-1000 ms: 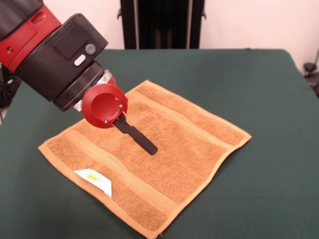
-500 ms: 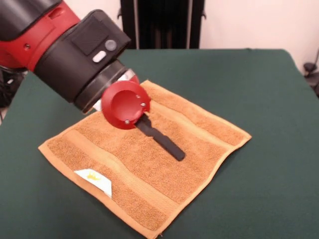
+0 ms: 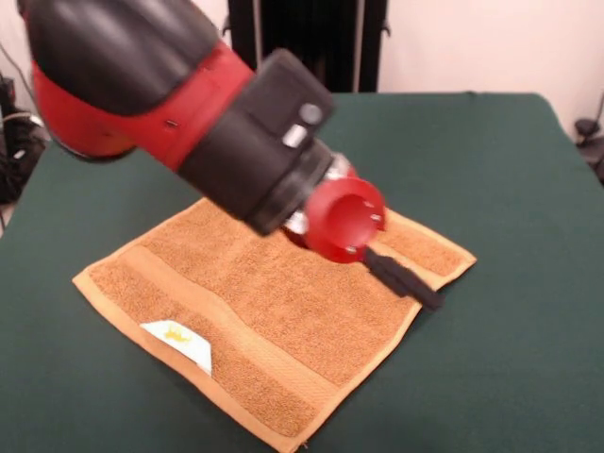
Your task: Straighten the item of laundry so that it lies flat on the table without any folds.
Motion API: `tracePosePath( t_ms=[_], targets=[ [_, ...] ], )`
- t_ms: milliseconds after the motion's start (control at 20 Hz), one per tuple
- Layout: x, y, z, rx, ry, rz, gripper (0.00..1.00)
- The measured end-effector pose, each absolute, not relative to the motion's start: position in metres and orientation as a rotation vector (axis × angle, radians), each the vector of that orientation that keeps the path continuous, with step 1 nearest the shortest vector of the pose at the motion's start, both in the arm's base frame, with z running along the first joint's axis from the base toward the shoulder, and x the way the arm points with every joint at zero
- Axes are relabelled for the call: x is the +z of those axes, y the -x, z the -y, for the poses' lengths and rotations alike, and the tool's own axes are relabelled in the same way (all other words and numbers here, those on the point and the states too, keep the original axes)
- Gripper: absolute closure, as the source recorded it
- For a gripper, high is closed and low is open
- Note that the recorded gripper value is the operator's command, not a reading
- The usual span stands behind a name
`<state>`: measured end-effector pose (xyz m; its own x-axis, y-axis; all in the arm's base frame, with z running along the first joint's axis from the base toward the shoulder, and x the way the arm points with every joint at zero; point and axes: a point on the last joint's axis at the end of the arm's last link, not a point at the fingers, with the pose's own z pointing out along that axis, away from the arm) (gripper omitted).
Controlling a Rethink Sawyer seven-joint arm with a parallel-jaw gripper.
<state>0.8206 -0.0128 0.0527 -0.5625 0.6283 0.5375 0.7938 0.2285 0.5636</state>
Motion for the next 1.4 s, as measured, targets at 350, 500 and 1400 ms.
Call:
tracePosePath(
  t_ms=[350, 500, 1400],
  targets=[
    [0.022, -0.804, -0.025, -1.191, 1.279, 2.309, 0.00],
    [0.006, -0.794, -0.036, -1.151, 1.250, 2.320, 0.00],
    [-0.005, -0.728, -0.031, -0.936, 1.039, 2.309, 0.00]
  ],
)
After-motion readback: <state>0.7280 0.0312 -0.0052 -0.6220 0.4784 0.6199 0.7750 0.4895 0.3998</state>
